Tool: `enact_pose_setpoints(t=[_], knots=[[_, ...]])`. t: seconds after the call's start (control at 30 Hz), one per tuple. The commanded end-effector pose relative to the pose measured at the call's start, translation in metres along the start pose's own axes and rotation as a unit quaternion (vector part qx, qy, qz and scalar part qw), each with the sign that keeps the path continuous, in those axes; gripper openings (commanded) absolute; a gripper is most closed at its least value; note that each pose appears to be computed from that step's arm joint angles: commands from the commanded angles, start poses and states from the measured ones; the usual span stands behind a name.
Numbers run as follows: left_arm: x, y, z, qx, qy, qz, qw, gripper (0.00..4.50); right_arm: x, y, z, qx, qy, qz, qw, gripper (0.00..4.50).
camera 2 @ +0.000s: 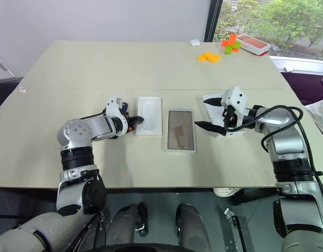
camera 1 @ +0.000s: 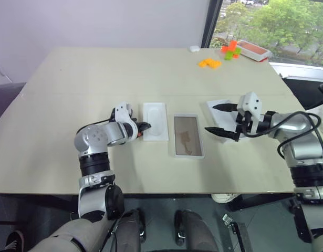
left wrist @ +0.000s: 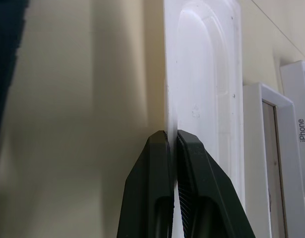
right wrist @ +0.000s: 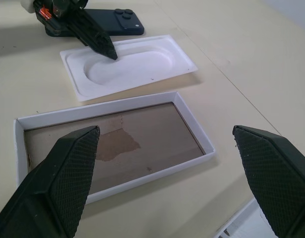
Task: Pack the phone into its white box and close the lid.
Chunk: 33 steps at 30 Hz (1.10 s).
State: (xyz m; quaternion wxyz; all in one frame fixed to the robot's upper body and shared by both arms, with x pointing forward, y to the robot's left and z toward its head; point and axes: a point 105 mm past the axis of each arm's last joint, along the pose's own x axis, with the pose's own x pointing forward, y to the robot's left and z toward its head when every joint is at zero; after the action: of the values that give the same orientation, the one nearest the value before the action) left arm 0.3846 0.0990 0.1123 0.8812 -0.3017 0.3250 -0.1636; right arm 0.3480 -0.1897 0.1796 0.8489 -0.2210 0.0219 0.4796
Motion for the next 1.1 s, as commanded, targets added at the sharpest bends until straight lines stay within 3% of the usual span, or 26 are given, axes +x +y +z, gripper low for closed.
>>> enact_pose_setpoints(t=[0.03, 0.23, 0.5, 0.8, 0.93, 1.1], knots=[[-0.003, -0.003, 0.005, -0.01, -0.012, -0.011, 1.0, 0.09, 0.001, -0.003, 0.02, -0.032, -0.021, -0.003, 0.999, 4.5], [-0.013, -0.006, 0.013, -0.043, -0.018, -0.038, 0.998, 0.09, -0.002, -0.004, 0.017, -0.024, -0.018, -0.006, 1.0, 4.5], [-0.039, -0.044, 0.023, 0.043, 0.005, -0.126, 0.991, 0.09, -0.012, 0.017, 0.009, 0.058, -0.001, 0.077, 0.995, 4.5], [-0.021, -0.075, 0.014, 0.101, 0.031, -0.15, 0.983, 0.09, -0.007, 0.023, 0.004, 0.051, 0.013, 0.08, 0.995, 4.5], [-0.027, -0.069, 0.028, 0.192, 0.019, -0.142, 0.971, 0.09, -0.007, 0.021, 0.006, 0.046, 0.009, 0.072, 0.996, 4.5], [-0.022, -0.079, 0.024, 0.155, 0.042, -0.175, 0.971, 0.09, -0.007, 0.018, 0.005, 0.043, 0.007, 0.062, 0.997, 4.5]])
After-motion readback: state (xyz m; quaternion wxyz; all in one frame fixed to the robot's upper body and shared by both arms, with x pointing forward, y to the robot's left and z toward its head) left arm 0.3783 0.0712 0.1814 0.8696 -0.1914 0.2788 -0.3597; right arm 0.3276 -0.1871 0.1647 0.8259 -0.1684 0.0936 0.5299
